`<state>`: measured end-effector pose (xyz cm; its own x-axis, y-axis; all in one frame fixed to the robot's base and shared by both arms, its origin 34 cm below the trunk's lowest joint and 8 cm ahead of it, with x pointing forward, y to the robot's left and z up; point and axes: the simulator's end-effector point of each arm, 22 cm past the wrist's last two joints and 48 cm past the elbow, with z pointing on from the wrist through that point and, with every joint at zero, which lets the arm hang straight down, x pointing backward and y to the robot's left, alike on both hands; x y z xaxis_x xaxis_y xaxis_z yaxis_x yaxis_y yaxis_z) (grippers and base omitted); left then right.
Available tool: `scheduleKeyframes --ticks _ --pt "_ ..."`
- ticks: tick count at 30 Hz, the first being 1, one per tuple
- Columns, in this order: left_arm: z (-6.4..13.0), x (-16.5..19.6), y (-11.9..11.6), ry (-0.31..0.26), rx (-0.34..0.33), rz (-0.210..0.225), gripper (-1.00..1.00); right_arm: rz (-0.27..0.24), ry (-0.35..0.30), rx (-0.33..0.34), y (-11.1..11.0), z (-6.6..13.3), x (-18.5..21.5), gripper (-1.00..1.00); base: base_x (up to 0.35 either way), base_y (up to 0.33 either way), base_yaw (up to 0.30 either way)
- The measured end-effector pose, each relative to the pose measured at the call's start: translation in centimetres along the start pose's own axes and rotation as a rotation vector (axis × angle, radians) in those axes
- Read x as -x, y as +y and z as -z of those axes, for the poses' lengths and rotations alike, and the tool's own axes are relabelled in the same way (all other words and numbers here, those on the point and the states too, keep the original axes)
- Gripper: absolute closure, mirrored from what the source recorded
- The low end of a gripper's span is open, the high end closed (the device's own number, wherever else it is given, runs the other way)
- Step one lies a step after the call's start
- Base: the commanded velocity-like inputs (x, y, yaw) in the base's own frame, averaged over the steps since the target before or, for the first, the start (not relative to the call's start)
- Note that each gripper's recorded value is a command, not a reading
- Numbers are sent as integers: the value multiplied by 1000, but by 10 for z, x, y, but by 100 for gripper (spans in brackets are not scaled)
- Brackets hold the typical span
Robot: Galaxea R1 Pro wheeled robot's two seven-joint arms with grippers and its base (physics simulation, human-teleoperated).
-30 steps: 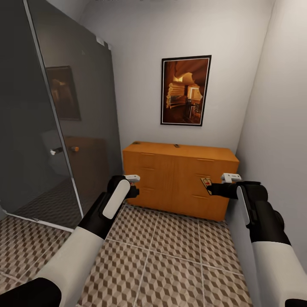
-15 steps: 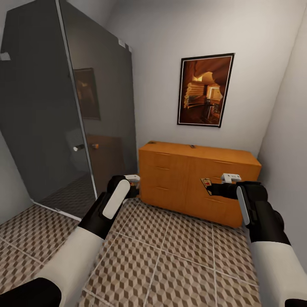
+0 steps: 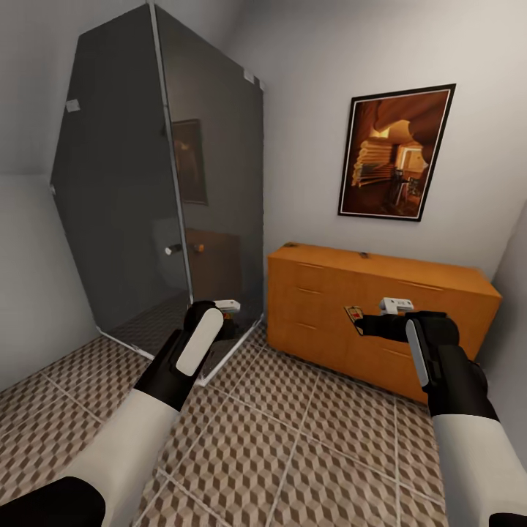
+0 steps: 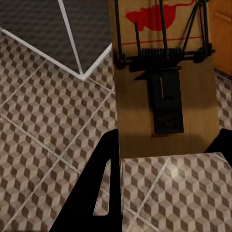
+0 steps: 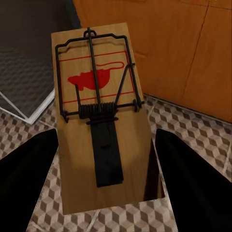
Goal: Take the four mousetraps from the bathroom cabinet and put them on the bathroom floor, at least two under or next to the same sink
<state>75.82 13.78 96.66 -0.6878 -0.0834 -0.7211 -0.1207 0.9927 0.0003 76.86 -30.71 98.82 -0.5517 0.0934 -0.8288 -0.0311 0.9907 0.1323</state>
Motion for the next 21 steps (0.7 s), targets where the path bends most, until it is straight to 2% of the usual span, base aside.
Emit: scheduleKeyframes --ticks 21 --pt "0 0 0 0 1 0 100 0 0 1 0 0 0 100 0 0 274"
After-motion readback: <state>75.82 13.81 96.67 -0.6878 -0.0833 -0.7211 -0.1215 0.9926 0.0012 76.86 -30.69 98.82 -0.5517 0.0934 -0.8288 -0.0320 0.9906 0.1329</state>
